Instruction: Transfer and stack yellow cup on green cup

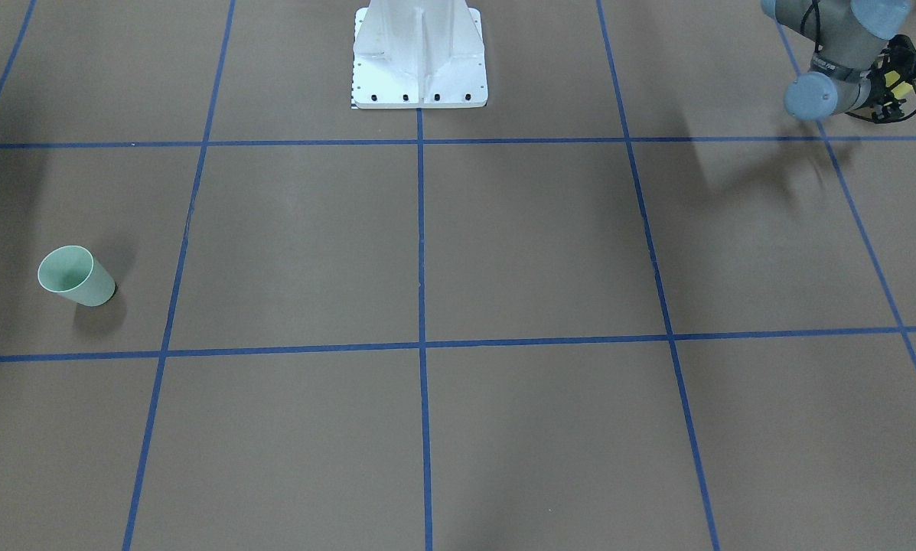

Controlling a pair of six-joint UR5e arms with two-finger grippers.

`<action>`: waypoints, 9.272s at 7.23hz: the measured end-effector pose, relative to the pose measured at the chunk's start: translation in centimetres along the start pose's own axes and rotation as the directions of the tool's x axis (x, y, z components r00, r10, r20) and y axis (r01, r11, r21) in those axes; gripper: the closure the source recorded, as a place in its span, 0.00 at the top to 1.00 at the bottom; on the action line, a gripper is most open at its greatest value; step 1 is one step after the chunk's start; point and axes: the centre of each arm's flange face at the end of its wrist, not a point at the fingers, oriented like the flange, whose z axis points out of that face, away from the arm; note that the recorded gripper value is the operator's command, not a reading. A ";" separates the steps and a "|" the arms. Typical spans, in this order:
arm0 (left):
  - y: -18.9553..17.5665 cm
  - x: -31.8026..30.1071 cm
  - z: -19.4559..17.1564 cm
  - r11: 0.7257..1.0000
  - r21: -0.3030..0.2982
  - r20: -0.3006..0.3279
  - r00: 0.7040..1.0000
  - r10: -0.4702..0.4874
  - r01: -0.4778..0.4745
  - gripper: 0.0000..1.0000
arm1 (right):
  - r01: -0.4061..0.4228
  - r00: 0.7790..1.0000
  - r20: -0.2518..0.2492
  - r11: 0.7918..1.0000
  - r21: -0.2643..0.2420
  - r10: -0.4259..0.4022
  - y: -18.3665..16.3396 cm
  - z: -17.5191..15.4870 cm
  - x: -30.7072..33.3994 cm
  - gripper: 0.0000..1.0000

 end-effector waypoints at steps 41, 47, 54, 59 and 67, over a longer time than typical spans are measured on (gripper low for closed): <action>-17.1 16.9 -34.3 0.980 -0.073 -0.582 0.806 0.111 -0.188 0.05 | -0.032 0.999 0.040 0.999 -0.012 0.032 -0.8 -0.2 -0.6 1.00; -10.2 18.1 -49.5 0.871 0.284 -0.932 0.100 0.349 -0.400 0.00 | -0.085 0.995 0.050 0.996 -0.009 0.086 -1.4 -0.8 -1.1 1.00; -2.5 7.5 -66.1 0.677 0.560 -0.817 -0.451 0.358 -0.478 0.00 | -0.064 0.997 0.053 0.997 0.047 0.061 -4.9 -3.2 -4.5 1.00; -2.9 5.2 -65.2 0.544 0.790 -0.533 -0.757 0.379 -0.283 0.00 | -0.017 0.998 0.067 0.998 0.065 0.013 -4.7 -2.3 -5.2 1.00; -3.5 4.1 -58.2 0.527 0.833 -0.397 -0.846 0.355 -0.169 0.00 | 0.019 0.979 0.201 0.995 0.094 -0.037 -12.0 5.2 -34.5 0.99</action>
